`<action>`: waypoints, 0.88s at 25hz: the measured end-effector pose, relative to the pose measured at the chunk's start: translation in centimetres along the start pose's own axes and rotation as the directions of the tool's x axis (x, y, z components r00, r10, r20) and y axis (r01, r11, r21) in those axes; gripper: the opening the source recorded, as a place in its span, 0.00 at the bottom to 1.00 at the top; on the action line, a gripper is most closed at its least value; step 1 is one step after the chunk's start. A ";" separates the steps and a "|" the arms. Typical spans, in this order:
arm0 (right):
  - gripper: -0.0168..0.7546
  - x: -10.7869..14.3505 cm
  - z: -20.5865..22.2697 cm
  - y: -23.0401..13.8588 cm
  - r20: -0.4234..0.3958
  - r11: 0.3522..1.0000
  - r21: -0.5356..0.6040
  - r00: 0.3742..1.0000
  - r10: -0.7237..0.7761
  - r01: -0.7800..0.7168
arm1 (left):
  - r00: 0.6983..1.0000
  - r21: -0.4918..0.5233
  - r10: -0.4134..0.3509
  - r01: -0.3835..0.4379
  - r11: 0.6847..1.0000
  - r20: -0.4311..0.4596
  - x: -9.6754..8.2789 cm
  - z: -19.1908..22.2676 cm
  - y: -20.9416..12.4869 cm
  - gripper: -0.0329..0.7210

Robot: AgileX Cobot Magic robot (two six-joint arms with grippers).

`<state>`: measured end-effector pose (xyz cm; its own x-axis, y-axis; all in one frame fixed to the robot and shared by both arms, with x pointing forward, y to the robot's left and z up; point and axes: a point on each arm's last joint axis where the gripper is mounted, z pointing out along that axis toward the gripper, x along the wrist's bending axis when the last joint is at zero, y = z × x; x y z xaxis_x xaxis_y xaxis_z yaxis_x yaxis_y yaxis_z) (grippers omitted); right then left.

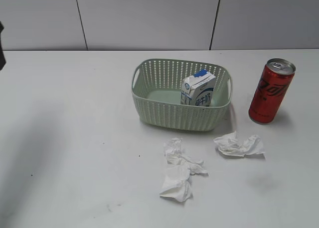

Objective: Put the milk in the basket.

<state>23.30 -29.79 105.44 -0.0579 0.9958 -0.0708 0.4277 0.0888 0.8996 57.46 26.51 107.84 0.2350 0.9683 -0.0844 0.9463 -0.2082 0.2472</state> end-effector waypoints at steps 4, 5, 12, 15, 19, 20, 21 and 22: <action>0.67 0.0 0.0 0.0 0.000 1.000 0.000 1.000 0.000 0.000 | 1.000 0.046 -0.006 0.006 0.999 0.006 -0.9 -0.6 -5.8 0.81; 0.67 0.0 0.0 0.0 0.000 1.000 0.000 1.000 0.000 0.000 | 1.000 0.044 -0.007 0.007 0.999 0.006 -1.1 -0.8 -7.0 0.81; 0.67 0.0 0.0 0.0 0.000 1.000 0.000 1.000 0.000 0.000 | 1.000 -0.058 -0.007 0.006 0.998 -0.012 -2.3 -1.5 -15.4 0.81; 0.67 0.0 0.0 0.0 0.000 1.000 0.000 1.000 0.000 0.000 | 1.000 -0.120 -0.004 0.002 0.993 -0.022 -2.8 -1.5 -18.8 0.81; 0.67 0.0 0.0 0.0 0.000 1.000 0.000 1.000 0.000 0.000 | 0.999 -0.215 0.000 -0.008 0.977 -0.036 -3.2 -1.3 -22.5 0.81; 0.67 0.0 0.0 0.0 0.000 1.000 0.000 1.000 0.000 0.000 | 0.999 -0.227 0.001 -0.010 0.974 -0.038 -3.3 -1.2 -23.3 0.81; 0.67 0.0 0.0 0.0 0.000 1.000 0.000 1.000 0.000 0.000 | 0.999 -0.254 0.004 -0.014 0.967 -0.042 -3.4 -1.4 -24.1 0.81; 0.67 0.0 0.0 0.0 0.000 1.000 0.000 1.000 0.000 0.000 | 0.999 -0.275 0.006 -0.018 0.961 -0.045 -3.5 -1.6 -24.5 0.81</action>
<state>23.30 -29.79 105.44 -0.0579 0.9958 -0.0708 0.4277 0.0888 0.8996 33.08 28.42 103.61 0.2304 0.9723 -0.0389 0.8444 -0.1799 0.5047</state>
